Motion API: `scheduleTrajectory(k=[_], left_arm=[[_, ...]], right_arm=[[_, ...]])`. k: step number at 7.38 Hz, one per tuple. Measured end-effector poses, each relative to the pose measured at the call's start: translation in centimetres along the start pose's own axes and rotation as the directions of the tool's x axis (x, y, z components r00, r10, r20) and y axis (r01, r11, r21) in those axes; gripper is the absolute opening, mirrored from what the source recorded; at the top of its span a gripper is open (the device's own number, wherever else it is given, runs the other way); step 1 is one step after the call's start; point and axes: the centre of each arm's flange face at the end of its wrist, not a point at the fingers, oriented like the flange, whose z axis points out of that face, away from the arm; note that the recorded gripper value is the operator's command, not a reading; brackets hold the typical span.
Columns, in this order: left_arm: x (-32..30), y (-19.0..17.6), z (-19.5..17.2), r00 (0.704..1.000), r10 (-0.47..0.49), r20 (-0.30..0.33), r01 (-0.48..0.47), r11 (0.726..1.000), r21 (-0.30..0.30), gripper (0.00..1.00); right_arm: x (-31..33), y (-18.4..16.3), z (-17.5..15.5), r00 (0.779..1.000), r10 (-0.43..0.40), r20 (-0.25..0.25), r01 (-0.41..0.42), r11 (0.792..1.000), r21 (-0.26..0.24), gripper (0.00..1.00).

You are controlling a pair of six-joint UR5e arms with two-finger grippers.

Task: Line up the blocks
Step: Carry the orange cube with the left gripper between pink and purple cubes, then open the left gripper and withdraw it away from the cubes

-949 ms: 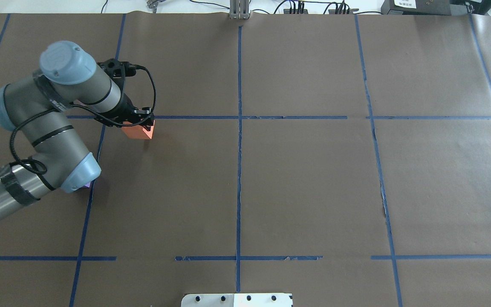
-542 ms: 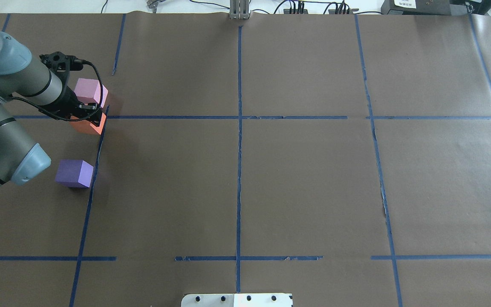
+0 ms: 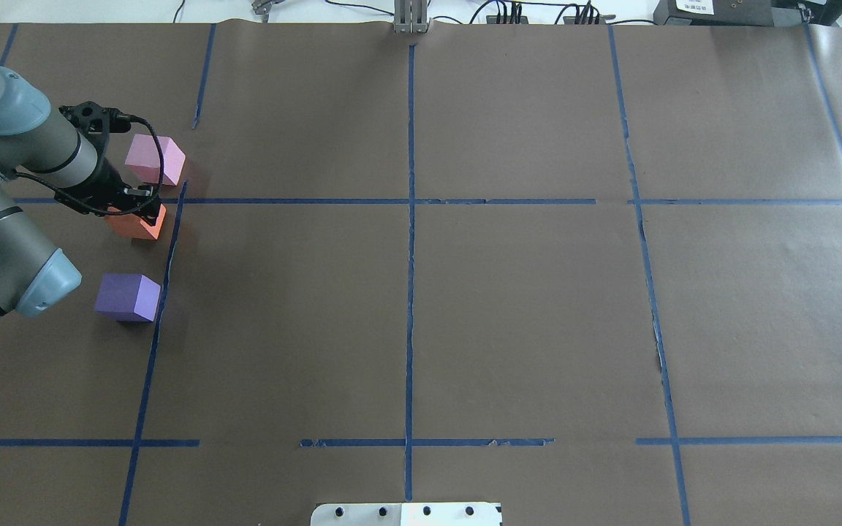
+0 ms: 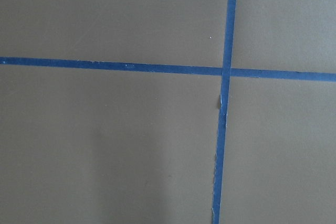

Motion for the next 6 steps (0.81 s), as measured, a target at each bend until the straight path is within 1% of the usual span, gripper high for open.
scheduleTrajectory(k=[1, 3, 4, 5, 6], left_arm=[[0.0, 0.0, 0.2, 1.000, -0.001, 0.001, 0.001, 1.000, -0.002, 0.98], [0.2, 0.3, -0.3, 1.000, 0.005, -0.013, -0.005, 1.000, -0.008, 0.98], [0.3, 0.5, -1.1, 0.999, 0.010, -0.036, -0.011, 1.000, -0.016, 0.98], [-0.3, 0.2, -2.8, 0.998, 0.006, -0.056, -0.006, 1.000, -0.002, 0.98], [-2.2, -0.5, -5.1, 0.998, 0.009, -0.063, -0.007, 0.999, 0.032, 0.98]], right_arm=[[0.0, 0.0, 0.0, 1.000, 0.000, 0.000, 0.000, 1.000, 0.000, 1.00], [0.0, 0.0, 0.0, 1.000, 0.000, 0.000, 0.000, 1.000, 0.000, 1.00], [0.0, 0.0, 0.0, 1.000, 0.000, 0.000, 0.000, 1.000, 0.000, 1.00], [0.0, 0.0, 0.0, 1.000, 0.000, 0.000, 0.000, 1.000, 0.000, 1.00], [0.0, 0.0, 0.0, 1.000, 0.000, 0.000, 0.000, 1.000, 0.000, 1.00]])
